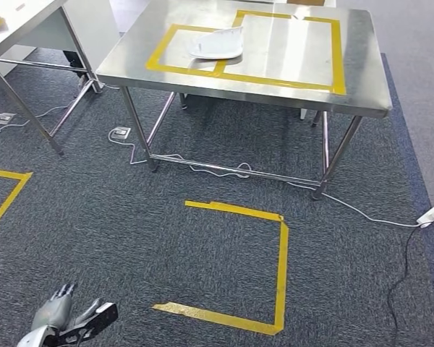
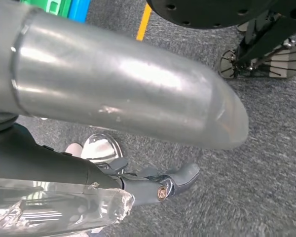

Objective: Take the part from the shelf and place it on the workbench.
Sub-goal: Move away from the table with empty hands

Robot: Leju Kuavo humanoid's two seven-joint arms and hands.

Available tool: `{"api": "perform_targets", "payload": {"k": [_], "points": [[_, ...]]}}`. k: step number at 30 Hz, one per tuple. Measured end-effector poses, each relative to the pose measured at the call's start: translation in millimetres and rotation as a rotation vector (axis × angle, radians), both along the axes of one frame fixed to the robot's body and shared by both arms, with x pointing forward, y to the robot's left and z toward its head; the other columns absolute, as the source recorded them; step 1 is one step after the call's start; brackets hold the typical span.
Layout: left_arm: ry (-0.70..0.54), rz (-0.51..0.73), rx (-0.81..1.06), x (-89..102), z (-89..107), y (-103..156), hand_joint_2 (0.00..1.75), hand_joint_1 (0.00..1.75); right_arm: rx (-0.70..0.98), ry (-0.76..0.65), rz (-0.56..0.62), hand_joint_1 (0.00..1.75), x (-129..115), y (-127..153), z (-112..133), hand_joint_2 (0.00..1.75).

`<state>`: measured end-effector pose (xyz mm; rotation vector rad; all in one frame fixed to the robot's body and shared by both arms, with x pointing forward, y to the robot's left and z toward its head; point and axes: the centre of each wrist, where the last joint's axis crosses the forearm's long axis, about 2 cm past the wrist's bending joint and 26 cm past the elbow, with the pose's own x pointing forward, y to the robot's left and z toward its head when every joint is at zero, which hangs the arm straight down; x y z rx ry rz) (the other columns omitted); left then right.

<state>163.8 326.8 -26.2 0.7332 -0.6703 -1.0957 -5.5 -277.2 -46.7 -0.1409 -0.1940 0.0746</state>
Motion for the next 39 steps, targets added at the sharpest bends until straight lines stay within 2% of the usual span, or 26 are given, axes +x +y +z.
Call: {"api": "perform_targets", "payload": {"k": [5,14,19,23,30,39], "points": [[0.075,0.098,-0.052,-16.3,-9.7,2,0.0,0.0,-0.004,-0.003,-0.01,0.0,2,0,2,0.0],[0.227,0.324,-0.149,-101.4,-36.2,8,0.0,0.0,-0.018,-0.005,-0.037,0.0,-4,1,8,0.0],[0.328,0.366,-0.132,-129.1,-35.8,-1,0.0,0.0,-0.009,-0.011,-0.045,0.0,-6,2,10,0.0],[0.377,0.498,-0.17,-148.3,-35.4,-13,0.0,0.0,-0.011,-0.007,-0.046,0.0,-7,3,10,0.0],[0.446,0.754,-0.258,-168.2,-31.6,-36,0.0,0.0,-0.069,-0.01,-0.029,0.0,-3,6,11,0.0],[0.465,0.779,-0.277,-169.3,-27.0,-47,0.0,0.0,-0.087,-0.025,-0.01,0.0,0,6,11,0.0]]}}
